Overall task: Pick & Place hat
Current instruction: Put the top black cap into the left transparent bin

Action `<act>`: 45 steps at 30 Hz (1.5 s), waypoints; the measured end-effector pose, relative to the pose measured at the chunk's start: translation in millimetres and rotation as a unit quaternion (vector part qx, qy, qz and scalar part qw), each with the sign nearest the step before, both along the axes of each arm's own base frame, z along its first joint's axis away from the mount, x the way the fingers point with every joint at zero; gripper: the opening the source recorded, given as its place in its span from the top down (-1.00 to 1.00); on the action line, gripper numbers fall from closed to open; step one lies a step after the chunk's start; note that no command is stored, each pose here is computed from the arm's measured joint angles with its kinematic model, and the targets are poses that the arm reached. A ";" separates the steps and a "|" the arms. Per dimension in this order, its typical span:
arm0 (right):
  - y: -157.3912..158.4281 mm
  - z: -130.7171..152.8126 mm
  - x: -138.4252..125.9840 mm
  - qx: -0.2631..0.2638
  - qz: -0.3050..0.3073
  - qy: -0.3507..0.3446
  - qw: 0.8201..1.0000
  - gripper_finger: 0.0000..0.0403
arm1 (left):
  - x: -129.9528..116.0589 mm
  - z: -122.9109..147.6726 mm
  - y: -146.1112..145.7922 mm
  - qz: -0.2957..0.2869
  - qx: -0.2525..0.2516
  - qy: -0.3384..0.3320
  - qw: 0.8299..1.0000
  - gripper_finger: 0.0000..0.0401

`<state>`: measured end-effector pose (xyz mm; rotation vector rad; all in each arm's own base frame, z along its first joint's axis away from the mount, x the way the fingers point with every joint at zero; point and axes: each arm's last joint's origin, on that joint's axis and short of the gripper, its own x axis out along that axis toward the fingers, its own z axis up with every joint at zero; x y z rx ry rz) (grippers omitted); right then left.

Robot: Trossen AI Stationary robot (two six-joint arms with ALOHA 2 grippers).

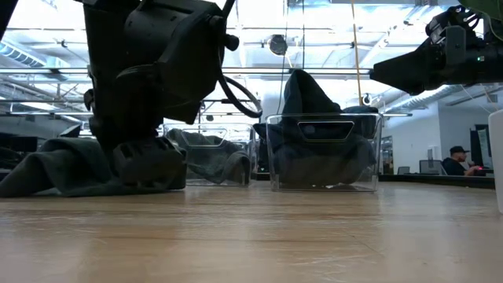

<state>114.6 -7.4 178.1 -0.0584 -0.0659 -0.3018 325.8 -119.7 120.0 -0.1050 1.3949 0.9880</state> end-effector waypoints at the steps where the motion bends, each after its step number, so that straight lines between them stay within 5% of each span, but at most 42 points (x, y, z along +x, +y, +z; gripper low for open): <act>1: 0.0 0.0 0.0 0.000 0.000 0.000 1.000 -0.10 | 0.6 1.2 -0.4 -0.001 -0.004 0.002 1.000 0.98; 12: 0.0 0.1 0.0 0.000 0.000 0.000 1.000 -0.10 | 8.7 55.7 -16.9 -0.002 0.026 0.029 0.999 0.88; 24: 0.0 0.0 0.0 0.000 0.000 0.000 1.000 -0.10 | 11.0 74.9 -28.6 -0.032 -0.058 0.074 0.995 0.82; 34: 0.0 0.0 0.0 0.000 0.000 0.000 1.000 -0.10 | 5.7 74.0 -45.1 -0.140 -0.087 0.114 0.980 0.19; 45: 0.0 0.0 0.0 0.000 0.000 0.000 1.000 -0.10 | -12.1 68.7 -75.5 -0.297 0.003 0.159 0.942 -0.18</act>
